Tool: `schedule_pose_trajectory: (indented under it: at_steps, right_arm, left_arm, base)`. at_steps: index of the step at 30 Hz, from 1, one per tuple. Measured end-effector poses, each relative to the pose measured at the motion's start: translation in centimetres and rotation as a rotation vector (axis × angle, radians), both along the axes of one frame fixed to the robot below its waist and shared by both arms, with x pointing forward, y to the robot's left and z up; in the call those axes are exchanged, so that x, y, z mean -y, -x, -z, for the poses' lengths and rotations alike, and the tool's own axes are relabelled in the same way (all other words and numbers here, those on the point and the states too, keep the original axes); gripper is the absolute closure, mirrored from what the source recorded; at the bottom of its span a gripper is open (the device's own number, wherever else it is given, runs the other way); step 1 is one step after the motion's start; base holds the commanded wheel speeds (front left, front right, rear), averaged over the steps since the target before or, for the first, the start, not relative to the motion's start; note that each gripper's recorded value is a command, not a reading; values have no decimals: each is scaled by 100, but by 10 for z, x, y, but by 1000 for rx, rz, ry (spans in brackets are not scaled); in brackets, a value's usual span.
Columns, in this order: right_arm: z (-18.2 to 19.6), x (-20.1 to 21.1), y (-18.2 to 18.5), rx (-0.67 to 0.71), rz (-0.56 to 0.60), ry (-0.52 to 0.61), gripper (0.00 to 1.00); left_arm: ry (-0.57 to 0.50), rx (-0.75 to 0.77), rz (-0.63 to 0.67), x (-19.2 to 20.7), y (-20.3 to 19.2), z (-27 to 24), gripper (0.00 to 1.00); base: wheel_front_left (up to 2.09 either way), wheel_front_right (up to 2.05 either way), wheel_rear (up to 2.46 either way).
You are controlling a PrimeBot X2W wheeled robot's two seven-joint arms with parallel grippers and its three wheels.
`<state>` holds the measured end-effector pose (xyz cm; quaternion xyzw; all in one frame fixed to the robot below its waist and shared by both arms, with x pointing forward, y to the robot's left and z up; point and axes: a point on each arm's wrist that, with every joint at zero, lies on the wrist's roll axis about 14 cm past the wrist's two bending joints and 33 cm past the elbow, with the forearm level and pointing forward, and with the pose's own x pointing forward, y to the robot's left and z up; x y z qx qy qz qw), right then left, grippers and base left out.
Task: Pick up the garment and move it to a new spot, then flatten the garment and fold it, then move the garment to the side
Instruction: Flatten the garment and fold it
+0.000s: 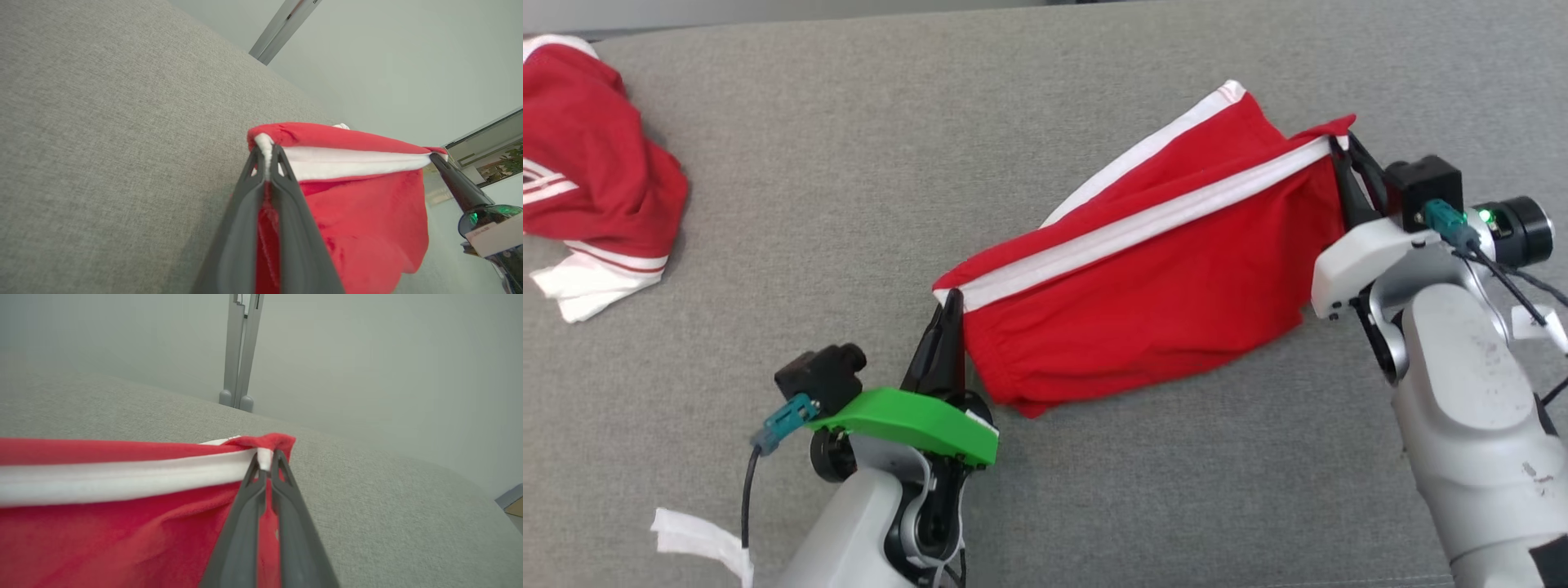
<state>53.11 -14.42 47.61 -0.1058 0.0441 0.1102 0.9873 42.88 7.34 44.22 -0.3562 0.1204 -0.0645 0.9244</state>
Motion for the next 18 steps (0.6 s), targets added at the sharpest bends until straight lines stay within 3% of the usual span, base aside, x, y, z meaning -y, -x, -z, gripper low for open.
schedule_pose_trajectory:
  at_steps: [12,13,14,15,16,17,18]
  right_arm:
    - [48,-34,-52,-169,-77,40,100]
    - [49,-36,-55,-172,-81,40,93]
    - [51,-37,-56,-178,-84,43,78]
    - [53,-39,-57,-188,-87,47,73]
    - [56,-40,-58,-199,-88,46,62]
    - [56,-40,-59,-199,-89,46,19]
    - [55,-39,-61,-193,-87,47,0]
  left_arm:
    - [27,-75,-38,-9,-14,20,100]
    - [42,-85,-47,-10,-14,21,78]
    - [44,-85,-52,-12,-14,21,57]
    - [43,-82,-58,-13,-15,20,36]
    - [44,-75,-61,-14,-16,18,0]
    - [36,-70,-60,-14,-16,16,0]
    - [21,-61,-53,-14,-16,15,0]
  base:
    - [0,0,0]
    - [0,0,0]
    - [0,0,0]
    - [0,0,0]
    - [0,0,0]
    - [0,0,0]
    - [0,0,0]
